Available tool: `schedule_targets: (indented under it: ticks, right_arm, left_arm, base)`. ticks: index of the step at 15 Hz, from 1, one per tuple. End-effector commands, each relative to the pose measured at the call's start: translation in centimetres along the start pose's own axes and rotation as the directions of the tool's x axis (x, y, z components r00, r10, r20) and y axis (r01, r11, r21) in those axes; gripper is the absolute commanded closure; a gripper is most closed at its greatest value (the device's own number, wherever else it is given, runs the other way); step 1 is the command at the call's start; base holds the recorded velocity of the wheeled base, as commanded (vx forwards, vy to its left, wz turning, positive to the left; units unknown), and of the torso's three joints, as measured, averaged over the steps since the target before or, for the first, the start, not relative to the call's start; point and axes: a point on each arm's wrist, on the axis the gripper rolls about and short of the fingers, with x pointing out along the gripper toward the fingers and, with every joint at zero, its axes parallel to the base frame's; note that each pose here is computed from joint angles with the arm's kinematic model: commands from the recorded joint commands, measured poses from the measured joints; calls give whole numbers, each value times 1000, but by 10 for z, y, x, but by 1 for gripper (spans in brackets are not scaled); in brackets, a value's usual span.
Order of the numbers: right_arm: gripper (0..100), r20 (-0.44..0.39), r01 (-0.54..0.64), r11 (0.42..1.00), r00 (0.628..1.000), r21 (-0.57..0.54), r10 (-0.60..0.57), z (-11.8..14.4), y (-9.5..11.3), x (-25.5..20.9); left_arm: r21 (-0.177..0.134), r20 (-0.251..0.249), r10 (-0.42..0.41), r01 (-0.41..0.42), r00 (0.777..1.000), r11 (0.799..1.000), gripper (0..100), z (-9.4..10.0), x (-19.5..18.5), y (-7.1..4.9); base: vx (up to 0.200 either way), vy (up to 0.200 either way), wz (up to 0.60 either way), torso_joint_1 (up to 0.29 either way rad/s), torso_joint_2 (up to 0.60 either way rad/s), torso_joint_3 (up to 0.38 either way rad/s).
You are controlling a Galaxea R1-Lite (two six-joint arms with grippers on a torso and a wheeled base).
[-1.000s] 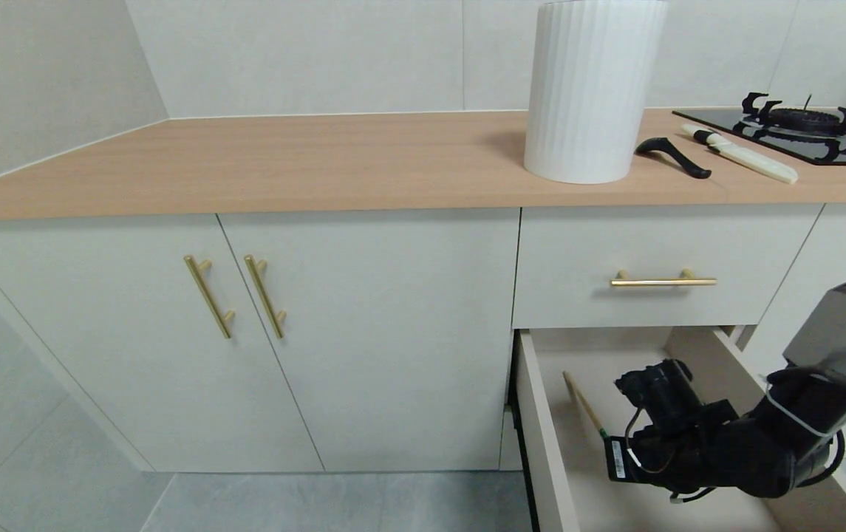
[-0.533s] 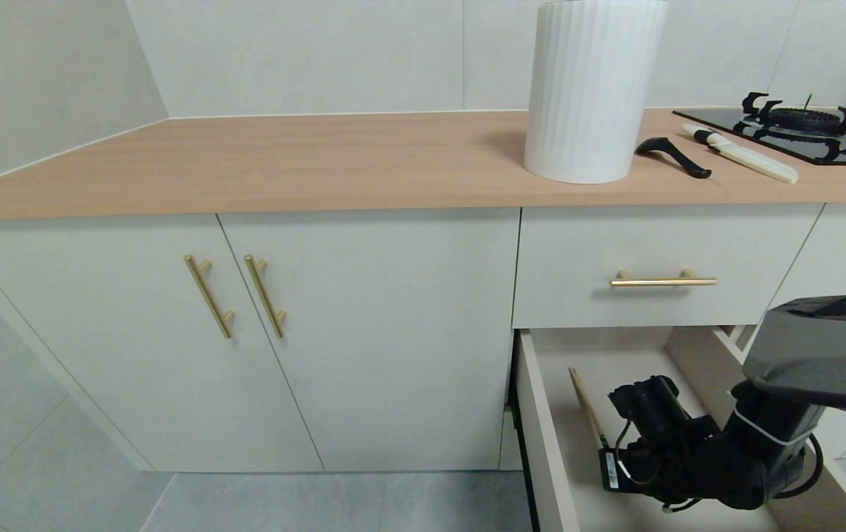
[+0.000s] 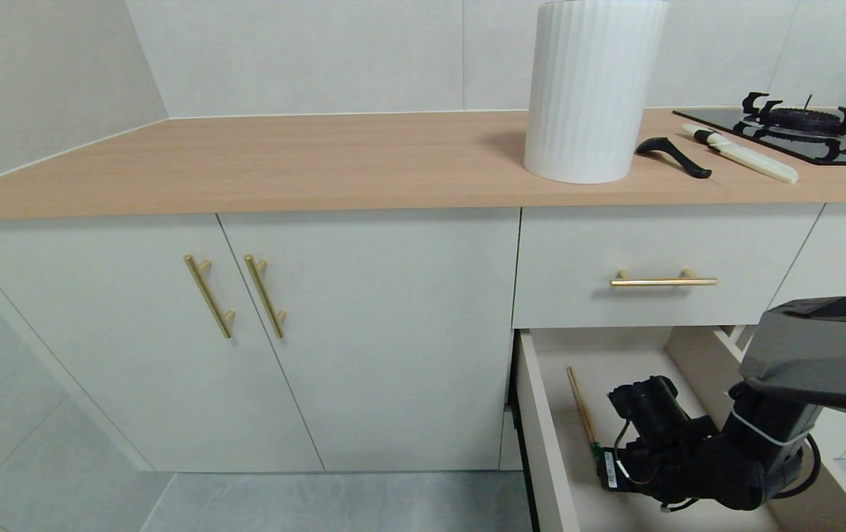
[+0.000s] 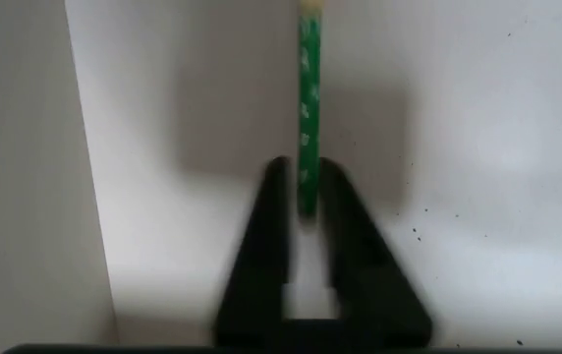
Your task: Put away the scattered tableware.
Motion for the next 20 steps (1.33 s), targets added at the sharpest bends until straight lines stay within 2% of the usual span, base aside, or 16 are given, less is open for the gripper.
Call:
schedule_targets:
  ticks: [1, 5, 8, 12, 15, 16, 17, 20]
  right_arm:
    - [0, 0, -2, 1000, 1000, 1, 2, 0, 0, -1]
    - [0, 28, -12, 1000, 1000, 8, 12, 5, 0, -10]
    - [0, 91, -34, 997, 995, 71, 28, 19, -1, -26]
    - [0, 244, -83, 993, 968, 90, 59, 45, -17, -94]
    - [0, 267, -80, 995, 962, 64, 60, 56, -35, -148]
    - [0, 269, -83, 995, 961, 63, 63, 56, -35, -149]
    - [0, 323, -105, 994, 942, 38, 88, 60, -46, -174]
    - [0, 362, -88, 996, 929, 31, 71, 61, -53, -190]
  left_arm:
    - [0, -1, 1, -1, 1000, 1000, 0, 0, 0, 0]
    - [0, -1, 1, -1, 1000, 1000, 0, 0, 0, 0]
    - [0, -1, 1, -1, 1000, 1000, 0, 0, 0, 0]
    - [0, -1, 1, -1, 1000, 1000, 0, 0, 0, 0]
    - [0, -1, 1, -1, 1000, 1000, 0, 0, 0, 0]
    - [0, -1, 1, -1, 1000, 1000, 0, 0, 0, 0]
    - [0, -1, 1, -1, 1000, 1000, 0, 0, 0, 0]
    - [0, -1, 1, -1, 1000, 1000, 0, 0, 0, 0]
  base:
    - [0, 0, 0, 0, 0, 0]
    - [0, 0, 0, 0, 0, 0]
    - [0, 0, 0, 0, 0, 0]
    - [0, 0, 0, 0, 0, 0]
    - [0, 0, 0, 0, 0, 0]
    - [0, 0, 0, 0, 0, 0]
    - [0, 0, 0, 0, 0, 0]
    - [0, 0, 0, 0, 0, 0]
